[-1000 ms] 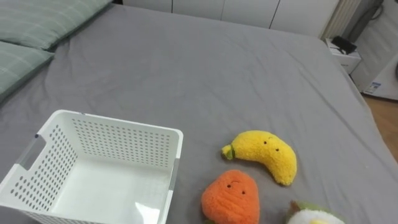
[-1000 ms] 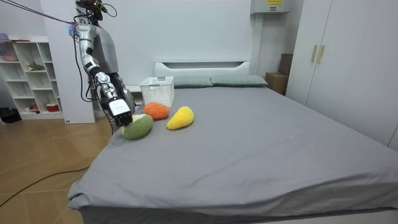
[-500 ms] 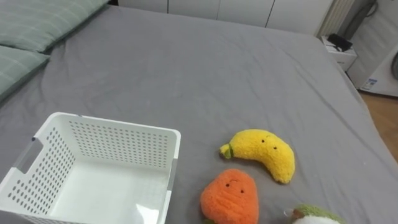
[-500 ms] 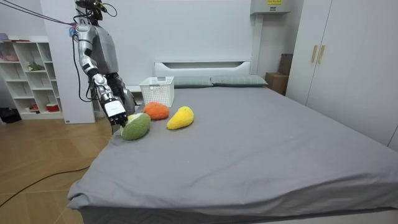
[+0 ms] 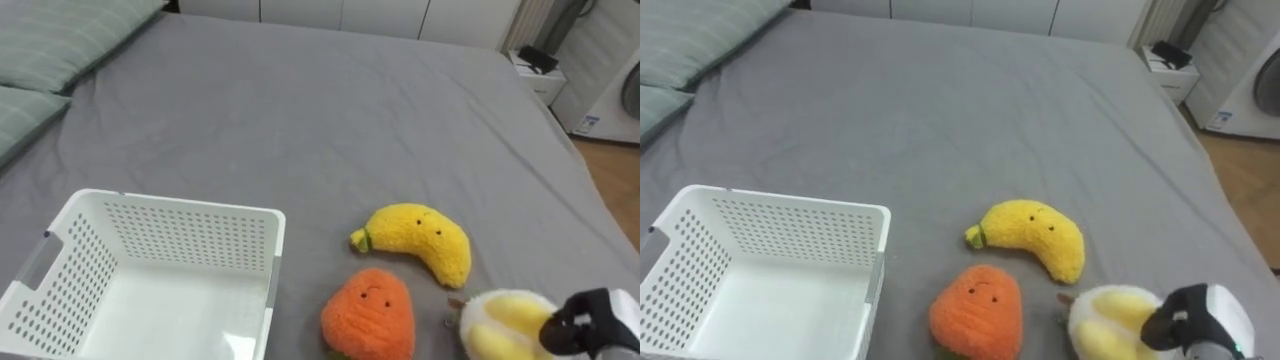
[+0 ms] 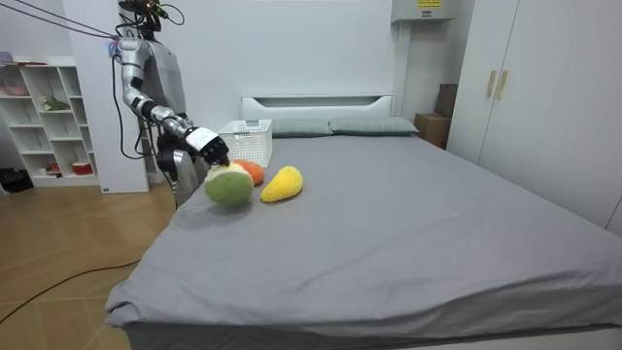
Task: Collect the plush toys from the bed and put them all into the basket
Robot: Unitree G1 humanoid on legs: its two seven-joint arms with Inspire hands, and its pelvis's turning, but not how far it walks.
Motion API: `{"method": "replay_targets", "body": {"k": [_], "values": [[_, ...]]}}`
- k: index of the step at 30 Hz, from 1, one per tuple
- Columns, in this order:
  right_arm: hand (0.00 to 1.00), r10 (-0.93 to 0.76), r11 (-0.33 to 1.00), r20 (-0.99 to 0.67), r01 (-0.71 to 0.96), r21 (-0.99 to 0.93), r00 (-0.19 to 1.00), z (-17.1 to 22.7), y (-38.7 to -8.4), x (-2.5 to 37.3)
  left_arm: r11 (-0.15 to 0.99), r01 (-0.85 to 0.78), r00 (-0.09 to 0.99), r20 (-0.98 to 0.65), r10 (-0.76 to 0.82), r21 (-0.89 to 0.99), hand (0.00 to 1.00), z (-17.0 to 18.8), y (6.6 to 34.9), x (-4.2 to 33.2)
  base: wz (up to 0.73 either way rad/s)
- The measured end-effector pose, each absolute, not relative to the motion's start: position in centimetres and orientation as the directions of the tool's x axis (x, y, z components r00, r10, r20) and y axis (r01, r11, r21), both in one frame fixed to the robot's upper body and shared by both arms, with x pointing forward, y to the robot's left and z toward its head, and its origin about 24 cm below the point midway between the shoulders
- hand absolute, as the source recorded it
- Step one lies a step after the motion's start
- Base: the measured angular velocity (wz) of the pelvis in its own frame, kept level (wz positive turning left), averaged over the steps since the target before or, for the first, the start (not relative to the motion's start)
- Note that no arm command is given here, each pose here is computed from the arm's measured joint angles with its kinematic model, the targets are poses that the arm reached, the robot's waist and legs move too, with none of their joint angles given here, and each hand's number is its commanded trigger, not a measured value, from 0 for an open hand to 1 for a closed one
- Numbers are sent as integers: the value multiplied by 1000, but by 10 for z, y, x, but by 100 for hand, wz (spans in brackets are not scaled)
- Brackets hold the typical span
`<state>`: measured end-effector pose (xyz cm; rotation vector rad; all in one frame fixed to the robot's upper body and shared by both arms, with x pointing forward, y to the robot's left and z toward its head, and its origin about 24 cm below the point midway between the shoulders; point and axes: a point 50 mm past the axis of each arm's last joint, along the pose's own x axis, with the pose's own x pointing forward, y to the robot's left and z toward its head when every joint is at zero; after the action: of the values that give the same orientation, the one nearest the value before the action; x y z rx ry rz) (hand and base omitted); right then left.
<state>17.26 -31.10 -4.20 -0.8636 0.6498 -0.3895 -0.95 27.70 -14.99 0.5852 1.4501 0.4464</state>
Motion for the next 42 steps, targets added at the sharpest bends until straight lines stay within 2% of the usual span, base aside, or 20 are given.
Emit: {"method": "replay_targets", "body": {"k": [7,12,20,33,42], "values": [[100,-488,593,-178,175,-786,855,6,-297,201,779,49,115,-778,617,625,0,-148,278,-2,0],[100,-428,588,-114,181,-788,896,28,-288,210,778,47,134,-776,616,626,0,-148,278,2,-2],[100,-385,609,-138,139,-781,912,32,-281,213,775,42,141,-771,621,631,0,-148,278,6,-1],[100,-158,628,110,186,-755,981,100,-233,240,777,45,129,-775,619,628,0,-151,275,6,0],[100,116,634,135,31,-772,984,126,-180,259,787,66,148,-786,600,613,0,-153,270,12,9]]}}
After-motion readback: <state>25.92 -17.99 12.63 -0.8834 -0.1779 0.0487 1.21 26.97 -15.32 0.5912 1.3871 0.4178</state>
